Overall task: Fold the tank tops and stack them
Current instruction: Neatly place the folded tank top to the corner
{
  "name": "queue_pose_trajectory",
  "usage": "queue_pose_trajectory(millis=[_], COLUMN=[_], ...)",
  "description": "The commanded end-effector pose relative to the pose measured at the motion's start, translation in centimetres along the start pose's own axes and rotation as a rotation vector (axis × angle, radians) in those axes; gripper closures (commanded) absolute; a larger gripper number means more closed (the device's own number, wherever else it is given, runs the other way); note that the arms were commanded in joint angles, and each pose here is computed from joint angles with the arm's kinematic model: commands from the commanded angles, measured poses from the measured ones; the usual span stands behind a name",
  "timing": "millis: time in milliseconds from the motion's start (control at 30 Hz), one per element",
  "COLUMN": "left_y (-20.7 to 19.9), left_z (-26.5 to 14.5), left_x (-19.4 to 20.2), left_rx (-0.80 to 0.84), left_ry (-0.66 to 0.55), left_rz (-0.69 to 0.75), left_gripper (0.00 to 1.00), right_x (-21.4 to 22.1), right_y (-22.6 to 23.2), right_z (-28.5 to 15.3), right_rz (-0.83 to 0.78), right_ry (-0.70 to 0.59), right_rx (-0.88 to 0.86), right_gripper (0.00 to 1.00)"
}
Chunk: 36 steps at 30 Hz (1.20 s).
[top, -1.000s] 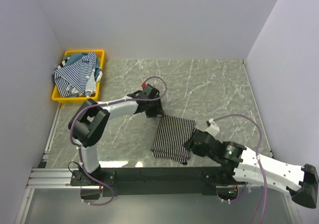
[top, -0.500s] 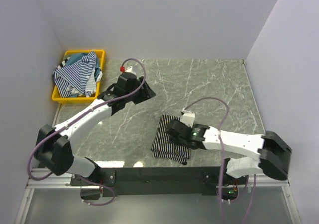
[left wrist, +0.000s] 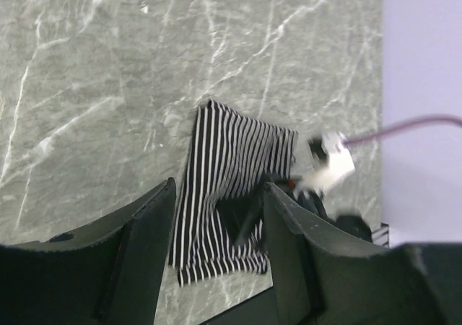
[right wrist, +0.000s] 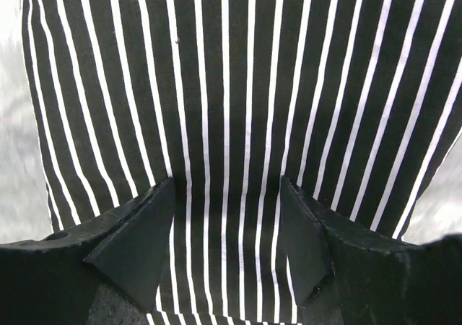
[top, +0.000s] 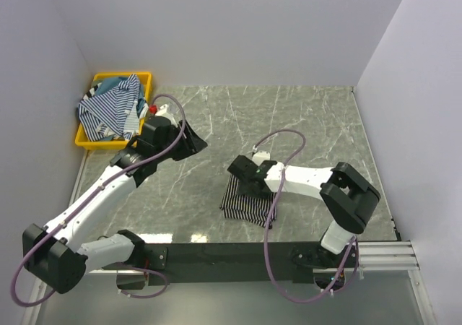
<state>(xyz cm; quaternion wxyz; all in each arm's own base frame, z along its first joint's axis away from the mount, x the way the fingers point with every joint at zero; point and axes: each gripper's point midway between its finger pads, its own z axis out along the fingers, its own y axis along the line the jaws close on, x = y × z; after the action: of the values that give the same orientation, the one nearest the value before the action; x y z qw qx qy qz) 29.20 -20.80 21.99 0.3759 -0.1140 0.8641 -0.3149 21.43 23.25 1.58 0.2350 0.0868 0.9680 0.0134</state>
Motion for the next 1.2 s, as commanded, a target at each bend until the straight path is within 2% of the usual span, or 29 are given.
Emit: queue_pose_trajectory(millis=[0, 333, 600, 667, 800, 933, 1167], left_y=[-1.3, -2.8, -3.7, -4.0, -4.3, -4.5, -4.7], left_z=[-1.8, -4.0, -4.9, -5.2, -5.8, -6.3, -6.4], left_x=[-0.8, -1.0, -1.4, -1.4, -1.6, -2.2, -2.3], left_rx=[0.055, 0.132, 0.169, 0.181, 0.193, 0.203, 0.230], left_ry=[-0.013, -0.009, 0.001, 0.012, 0.018, 0.006, 0.030], left_rz=[0.037, 0.070, 0.105, 0.115, 0.141, 0.168, 0.190], left_gripper=[0.43, 0.43, 0.42, 0.43, 0.42, 0.42, 0.42], right_x=[-1.5, -10.8, -17.7, -19.1, -22.0, -25.1, -29.5], right_y=[-1.7, -4.0, -9.0, -9.3, -12.5, -16.8, -22.5], right_z=[1.7, 5.1, 8.5, 9.3, 10.6, 11.5, 12.2], right_rz=[-0.052, -0.050, -0.020, -0.030, -0.043, -0.012, -0.003], right_ry=[0.024, 0.093, 0.181, 0.218, 0.225, 0.244, 0.185], right_rx=[0.070, 0.047, 0.073, 0.042, 0.138, 0.212, 0.329], right_gripper=[0.33, 0.33, 0.33, 0.42, 0.37, 0.37, 0.30])
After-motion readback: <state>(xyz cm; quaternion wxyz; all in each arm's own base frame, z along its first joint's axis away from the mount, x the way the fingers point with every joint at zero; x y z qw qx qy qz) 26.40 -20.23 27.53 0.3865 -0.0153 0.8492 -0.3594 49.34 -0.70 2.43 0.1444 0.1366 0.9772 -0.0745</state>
